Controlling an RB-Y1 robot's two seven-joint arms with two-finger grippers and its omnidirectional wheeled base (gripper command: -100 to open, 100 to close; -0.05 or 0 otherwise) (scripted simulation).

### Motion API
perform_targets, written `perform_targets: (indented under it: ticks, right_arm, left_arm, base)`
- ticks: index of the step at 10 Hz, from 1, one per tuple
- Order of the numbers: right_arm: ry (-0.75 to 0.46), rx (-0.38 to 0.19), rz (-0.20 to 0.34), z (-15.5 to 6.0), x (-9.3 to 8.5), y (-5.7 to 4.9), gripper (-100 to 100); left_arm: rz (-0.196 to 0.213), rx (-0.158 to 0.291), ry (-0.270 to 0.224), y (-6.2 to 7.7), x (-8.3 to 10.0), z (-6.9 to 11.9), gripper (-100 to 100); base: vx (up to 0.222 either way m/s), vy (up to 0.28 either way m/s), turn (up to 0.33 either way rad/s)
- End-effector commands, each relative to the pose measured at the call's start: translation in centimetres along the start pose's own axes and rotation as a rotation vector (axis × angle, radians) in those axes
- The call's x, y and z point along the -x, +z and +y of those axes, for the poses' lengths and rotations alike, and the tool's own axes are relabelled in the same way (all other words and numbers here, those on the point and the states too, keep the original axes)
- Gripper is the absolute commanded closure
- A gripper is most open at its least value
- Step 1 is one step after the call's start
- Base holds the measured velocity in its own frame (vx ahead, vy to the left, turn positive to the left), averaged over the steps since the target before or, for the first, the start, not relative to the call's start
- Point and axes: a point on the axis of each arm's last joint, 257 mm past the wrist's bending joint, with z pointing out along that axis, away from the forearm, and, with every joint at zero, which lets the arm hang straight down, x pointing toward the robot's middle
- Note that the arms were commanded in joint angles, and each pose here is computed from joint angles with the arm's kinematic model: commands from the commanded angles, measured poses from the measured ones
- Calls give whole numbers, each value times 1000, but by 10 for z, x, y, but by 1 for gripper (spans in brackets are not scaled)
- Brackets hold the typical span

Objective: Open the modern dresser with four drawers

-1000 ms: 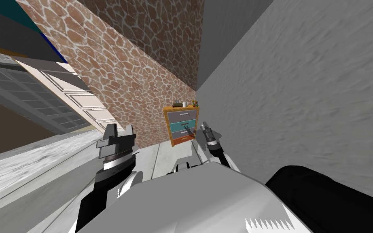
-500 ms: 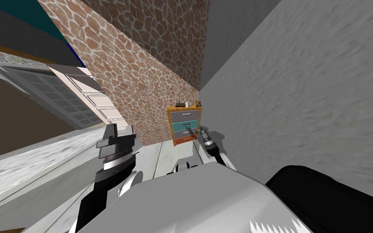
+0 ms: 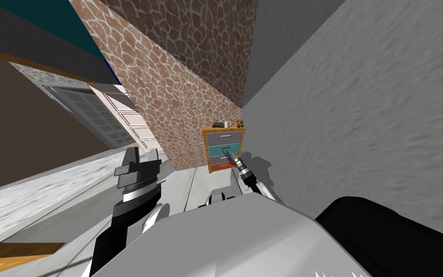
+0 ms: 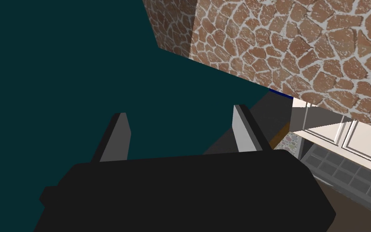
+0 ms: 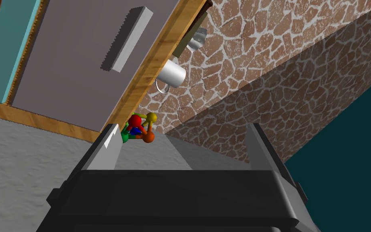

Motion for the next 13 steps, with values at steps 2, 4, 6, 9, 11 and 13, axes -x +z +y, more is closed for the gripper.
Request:
perform_targets:
  ticks: [2,4,6,9,11,13]
  right_arm:
    - [-97,-81,73,-25,-30,2,-100]
    - [-159,-142,122,-47,-49,-1,-100]
    - [-229,-197,171,-68,-66,-6,-100]
    - [-319,-269,224,-94,-82,-13,-100]
    - [-390,-328,270,-115,-96,-21,-100]
    - [-427,-348,277,-122,-95,-24,-100]
  left_arm:
    - [0,0,0,0,0,0,0]
    - [0,0,0,0,0,0,0]
    - [0,0,0,0,0,0,0]
    - [0,0,0,0,0,0,0]
    - [0,0,0,0,0,0,0]
    - [0,0,0,0,0,0,0]
  base:
    - [16,5,58]
    - [26,7,161]
    - [38,14,180]
    - [28,6,75]
    - [41,3,141]
    - [31,2,45]
